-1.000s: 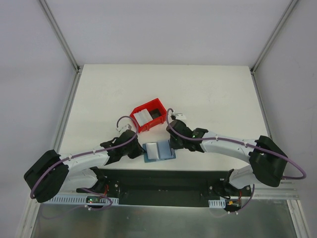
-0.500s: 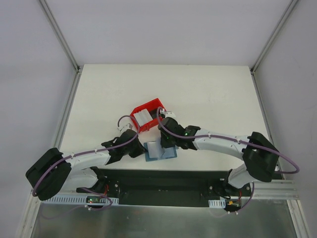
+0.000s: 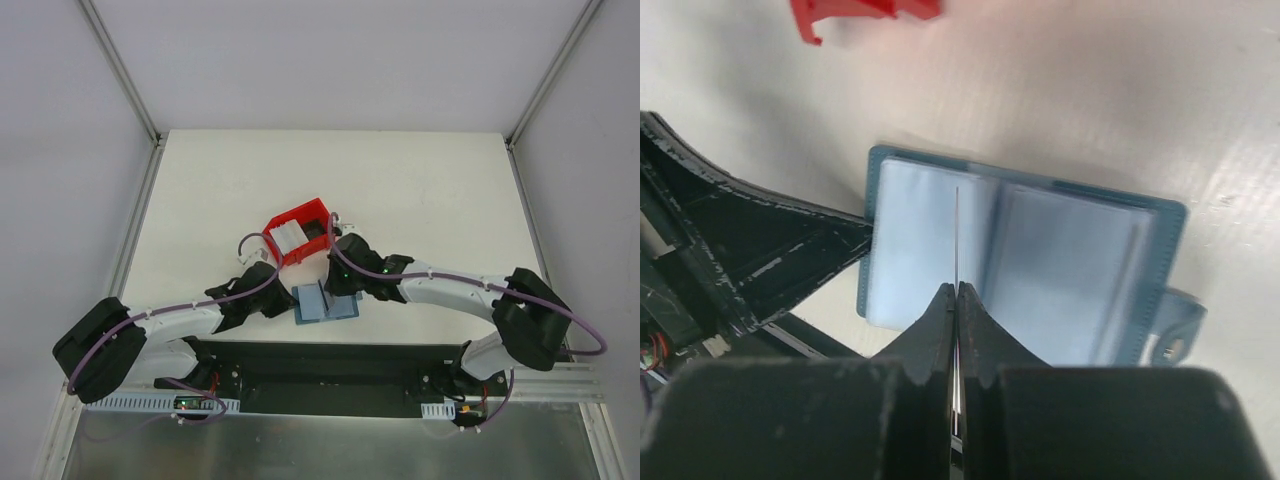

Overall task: Put the credit cards into the card holder
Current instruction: Insert the credit card into the card holder.

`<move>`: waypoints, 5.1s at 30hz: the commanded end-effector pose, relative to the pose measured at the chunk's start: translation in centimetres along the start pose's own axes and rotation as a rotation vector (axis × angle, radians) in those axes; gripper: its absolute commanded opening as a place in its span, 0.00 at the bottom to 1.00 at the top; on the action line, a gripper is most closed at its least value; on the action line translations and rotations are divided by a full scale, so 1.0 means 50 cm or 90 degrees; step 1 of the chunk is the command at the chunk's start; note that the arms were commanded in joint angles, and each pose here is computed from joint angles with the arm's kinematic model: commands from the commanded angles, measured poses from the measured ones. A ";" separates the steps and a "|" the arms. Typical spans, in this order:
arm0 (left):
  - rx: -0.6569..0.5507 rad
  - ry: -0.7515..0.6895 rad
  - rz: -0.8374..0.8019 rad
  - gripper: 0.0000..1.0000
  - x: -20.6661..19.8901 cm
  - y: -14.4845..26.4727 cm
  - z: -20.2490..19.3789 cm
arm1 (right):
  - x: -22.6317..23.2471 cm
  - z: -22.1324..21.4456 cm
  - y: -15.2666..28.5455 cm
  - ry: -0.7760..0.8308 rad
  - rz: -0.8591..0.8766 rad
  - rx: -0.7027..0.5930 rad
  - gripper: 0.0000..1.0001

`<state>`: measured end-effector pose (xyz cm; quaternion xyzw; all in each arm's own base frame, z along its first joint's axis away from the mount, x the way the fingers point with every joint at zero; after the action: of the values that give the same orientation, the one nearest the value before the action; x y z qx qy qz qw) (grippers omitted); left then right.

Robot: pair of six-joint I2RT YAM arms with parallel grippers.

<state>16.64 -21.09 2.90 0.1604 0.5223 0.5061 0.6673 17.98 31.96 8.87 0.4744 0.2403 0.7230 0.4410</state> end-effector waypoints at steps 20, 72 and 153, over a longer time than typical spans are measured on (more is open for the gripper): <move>0.042 -0.030 0.076 0.00 0.067 -0.009 -0.038 | -0.070 -0.033 -0.053 -0.207 0.118 0.013 0.00; 0.038 -0.017 0.102 0.00 0.091 -0.010 -0.029 | -0.082 -0.094 -0.079 -0.220 0.099 0.093 0.00; -0.017 -0.003 0.124 0.00 0.145 0.006 0.036 | 0.095 0.318 -0.167 0.104 0.097 0.094 0.76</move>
<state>19.29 -16.69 2.58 0.1332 0.5052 0.5534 0.6487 34.47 38.33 10.15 0.4607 0.2957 0.7590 0.3525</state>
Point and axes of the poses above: each gripper's point midway between its finger pads, its own y axis back along the fingers, its own x axis along the line the jaws close on, z = x × y, the point moved 2 cm from there along y, back along the fingers, and after that the axes turned 11 degrees about -y, right-handed, at the moved point
